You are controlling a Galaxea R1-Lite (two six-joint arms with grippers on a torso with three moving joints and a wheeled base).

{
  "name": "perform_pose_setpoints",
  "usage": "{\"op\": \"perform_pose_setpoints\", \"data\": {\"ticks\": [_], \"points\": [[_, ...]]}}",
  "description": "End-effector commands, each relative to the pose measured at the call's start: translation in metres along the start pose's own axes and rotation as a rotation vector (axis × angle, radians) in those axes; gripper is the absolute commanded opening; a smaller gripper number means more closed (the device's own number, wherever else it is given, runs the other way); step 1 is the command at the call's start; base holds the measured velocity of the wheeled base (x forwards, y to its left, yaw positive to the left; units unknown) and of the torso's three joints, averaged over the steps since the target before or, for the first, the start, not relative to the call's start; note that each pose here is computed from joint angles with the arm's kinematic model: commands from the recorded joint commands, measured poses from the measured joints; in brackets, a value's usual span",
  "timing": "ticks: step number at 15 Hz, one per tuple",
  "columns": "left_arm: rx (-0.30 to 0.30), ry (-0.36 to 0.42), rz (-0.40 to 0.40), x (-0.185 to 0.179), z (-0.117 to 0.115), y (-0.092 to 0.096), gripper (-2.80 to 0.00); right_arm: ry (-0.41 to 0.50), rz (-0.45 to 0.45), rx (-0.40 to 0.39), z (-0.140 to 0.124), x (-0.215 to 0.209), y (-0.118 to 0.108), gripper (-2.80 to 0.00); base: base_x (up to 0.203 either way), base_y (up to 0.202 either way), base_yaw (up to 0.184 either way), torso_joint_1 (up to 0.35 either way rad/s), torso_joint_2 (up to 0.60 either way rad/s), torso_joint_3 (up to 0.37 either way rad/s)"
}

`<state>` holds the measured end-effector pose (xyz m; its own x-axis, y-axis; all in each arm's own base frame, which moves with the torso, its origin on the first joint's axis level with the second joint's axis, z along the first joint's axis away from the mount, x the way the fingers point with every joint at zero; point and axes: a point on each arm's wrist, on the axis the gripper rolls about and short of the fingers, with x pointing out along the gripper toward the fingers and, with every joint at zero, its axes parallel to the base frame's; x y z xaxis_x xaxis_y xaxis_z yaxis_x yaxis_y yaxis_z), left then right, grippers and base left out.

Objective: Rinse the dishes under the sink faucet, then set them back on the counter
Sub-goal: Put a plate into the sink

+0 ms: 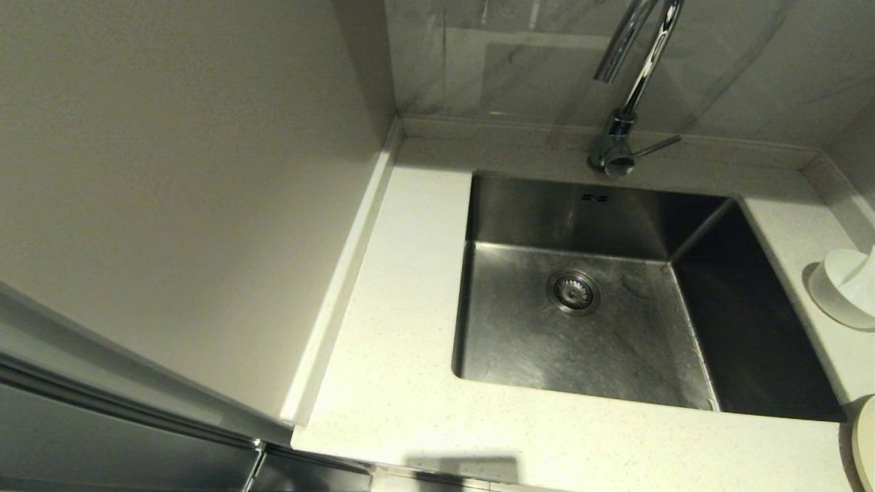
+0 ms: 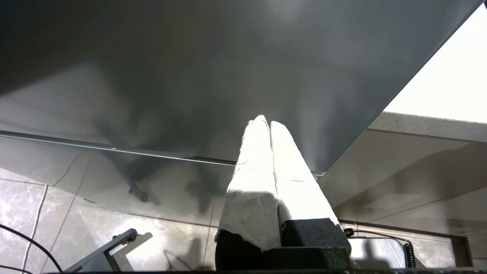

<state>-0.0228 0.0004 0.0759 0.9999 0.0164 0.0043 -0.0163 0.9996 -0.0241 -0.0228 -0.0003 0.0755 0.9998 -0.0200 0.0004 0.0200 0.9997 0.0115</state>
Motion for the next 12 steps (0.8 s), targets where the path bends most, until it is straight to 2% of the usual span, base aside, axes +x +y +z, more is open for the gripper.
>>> {"op": "perform_pose_setpoints", "data": {"ticks": [1, 4, 6, 8, 12], "points": [[-0.001, -0.003, 0.000, 0.000, 0.000, 0.000, -2.80, 0.000, 0.000, -0.001, 0.000, 0.000, 0.000, -2.80, 0.000, 0.000, 0.000, 0.000, 0.00, 0.000], [-0.001, -0.003, 0.000, 0.000, 0.000, 0.000, -2.80, -0.046, 0.003, -0.002, 0.012, -0.003, 0.000, -2.80, 0.000, 0.000, 0.000, 0.000, 0.00, 0.000], [-0.001, -0.003, 0.000, 0.000, 0.000, 0.000, -2.80, -0.092, 0.004, -0.004, 0.032, -0.011, 0.000, -2.80, 0.000, 0.000, 0.000, 0.000, 0.00, 0.000], [-0.001, -0.003, 0.000, 0.000, 0.000, 0.000, -2.80, -0.096, -0.011, -0.004, 0.060, -0.018, 0.000, -2.80, 0.000, 0.000, 0.000, 0.000, 0.00, 0.000], [-0.001, -0.003, 0.000, 0.000, 0.000, 0.000, -2.80, 0.083, -0.148, -0.014, 0.114, 0.008, -0.002, -2.80, 0.000, 0.000, 0.000, 0.000, 0.00, 0.000]]}}
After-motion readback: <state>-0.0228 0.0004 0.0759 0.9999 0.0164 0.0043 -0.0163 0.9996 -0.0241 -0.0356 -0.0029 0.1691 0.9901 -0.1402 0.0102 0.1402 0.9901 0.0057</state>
